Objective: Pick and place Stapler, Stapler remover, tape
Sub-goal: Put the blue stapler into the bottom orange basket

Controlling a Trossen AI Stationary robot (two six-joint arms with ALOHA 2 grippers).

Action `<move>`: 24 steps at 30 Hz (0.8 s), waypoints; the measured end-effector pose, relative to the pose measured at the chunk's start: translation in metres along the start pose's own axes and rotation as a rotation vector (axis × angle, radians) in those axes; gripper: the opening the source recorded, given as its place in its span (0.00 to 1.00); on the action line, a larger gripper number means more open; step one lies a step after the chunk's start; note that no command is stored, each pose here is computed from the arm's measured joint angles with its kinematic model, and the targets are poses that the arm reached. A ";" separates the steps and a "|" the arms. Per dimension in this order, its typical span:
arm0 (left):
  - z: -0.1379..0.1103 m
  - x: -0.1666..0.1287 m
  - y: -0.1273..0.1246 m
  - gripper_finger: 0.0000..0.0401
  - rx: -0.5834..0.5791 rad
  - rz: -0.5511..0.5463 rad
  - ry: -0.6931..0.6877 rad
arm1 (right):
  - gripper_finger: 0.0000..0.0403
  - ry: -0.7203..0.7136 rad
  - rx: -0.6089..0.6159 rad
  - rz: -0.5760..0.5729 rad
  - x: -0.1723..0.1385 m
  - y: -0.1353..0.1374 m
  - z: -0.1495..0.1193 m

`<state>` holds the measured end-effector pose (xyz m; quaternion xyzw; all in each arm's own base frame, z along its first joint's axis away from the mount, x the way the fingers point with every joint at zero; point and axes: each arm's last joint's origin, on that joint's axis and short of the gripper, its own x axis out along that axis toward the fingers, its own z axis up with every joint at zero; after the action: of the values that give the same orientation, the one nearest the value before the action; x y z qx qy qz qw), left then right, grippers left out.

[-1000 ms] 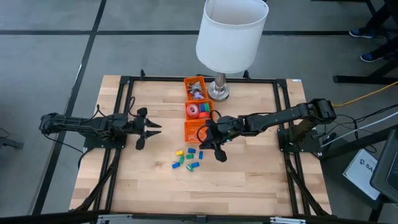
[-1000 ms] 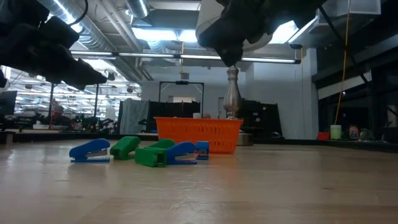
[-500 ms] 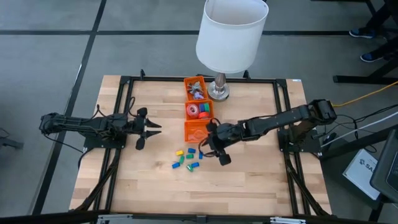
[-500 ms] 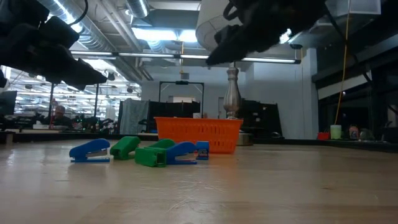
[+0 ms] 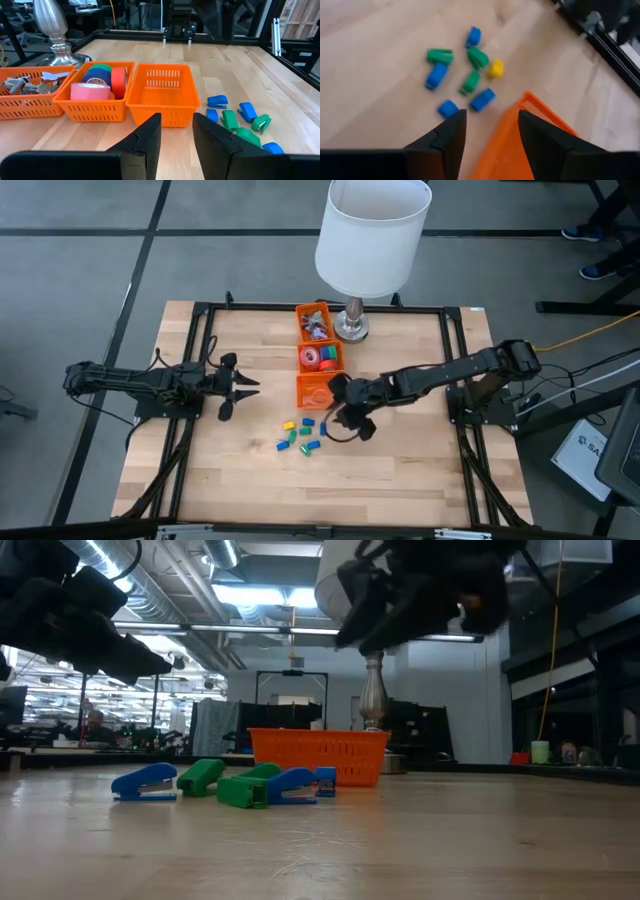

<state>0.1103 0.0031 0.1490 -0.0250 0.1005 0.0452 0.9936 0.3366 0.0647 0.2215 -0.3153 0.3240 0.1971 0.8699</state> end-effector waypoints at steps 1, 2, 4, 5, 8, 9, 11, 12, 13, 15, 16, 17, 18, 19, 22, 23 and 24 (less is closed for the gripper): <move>0.000 0.000 0.000 0.27 0.000 0.000 0.000 | 0.45 0.016 -0.004 0.005 -0.002 -0.005 0.004; 0.000 0.000 0.000 0.27 0.000 0.000 0.000 | 0.45 0.033 -0.003 0.013 -0.004 -0.011 0.009; 0.000 0.000 0.000 0.28 0.000 0.000 0.000 | 0.43 0.105 0.000 0.063 -0.008 -0.017 0.017; 0.000 0.000 0.000 0.28 0.000 0.000 0.000 | 0.42 0.135 -0.002 0.085 -0.007 -0.021 0.022; 0.000 0.000 0.000 0.27 0.000 0.000 -0.001 | 0.40 0.227 -0.009 0.156 -0.003 -0.026 0.030; 0.000 0.000 0.000 0.27 0.000 0.000 0.000 | 0.39 0.244 -0.009 0.169 0.002 -0.027 0.032; 0.000 0.000 0.000 0.27 0.000 0.000 -0.005 | 0.38 0.278 -0.012 0.197 0.013 -0.026 0.034; 0.000 0.000 0.000 0.27 0.000 0.000 -0.001 | 0.38 0.301 -0.014 0.214 0.019 -0.025 0.033; 0.000 0.000 0.000 0.27 0.000 0.000 0.000 | 0.37 0.313 -0.014 0.224 0.025 -0.025 0.034; 0.001 0.000 0.000 0.27 0.000 0.000 -0.006 | 0.36 0.330 -0.017 0.239 0.035 -0.024 0.034; 0.000 0.000 0.000 0.27 0.000 0.000 -0.002 | 0.36 0.338 -0.017 0.245 0.040 -0.024 0.034; 0.000 0.000 0.000 0.27 0.000 0.000 0.000 | 0.36 0.342 -0.017 0.249 0.045 -0.023 0.033; 0.000 0.000 0.000 0.27 0.000 0.000 -0.002 | 0.35 0.349 -0.017 0.254 0.050 -0.022 0.032; 0.000 0.000 0.000 0.27 0.000 0.000 -0.002 | 0.35 0.356 -0.017 0.260 0.053 -0.022 0.031; 0.000 0.000 0.000 0.28 0.000 0.000 -0.003 | 0.34 0.364 -0.056 0.274 0.062 -0.020 0.028; 0.000 0.000 0.000 0.28 0.000 0.000 -0.002 | 0.34 0.367 -0.068 0.281 0.064 -0.019 0.027; 0.000 0.000 0.000 0.28 0.000 0.000 0.000 | 0.34 0.371 -0.074 0.286 0.066 -0.018 0.026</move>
<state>0.1103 0.0031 0.1490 -0.0249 0.1006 0.0454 0.9936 0.4050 0.0783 0.1990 -0.3286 0.5123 0.2686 0.7466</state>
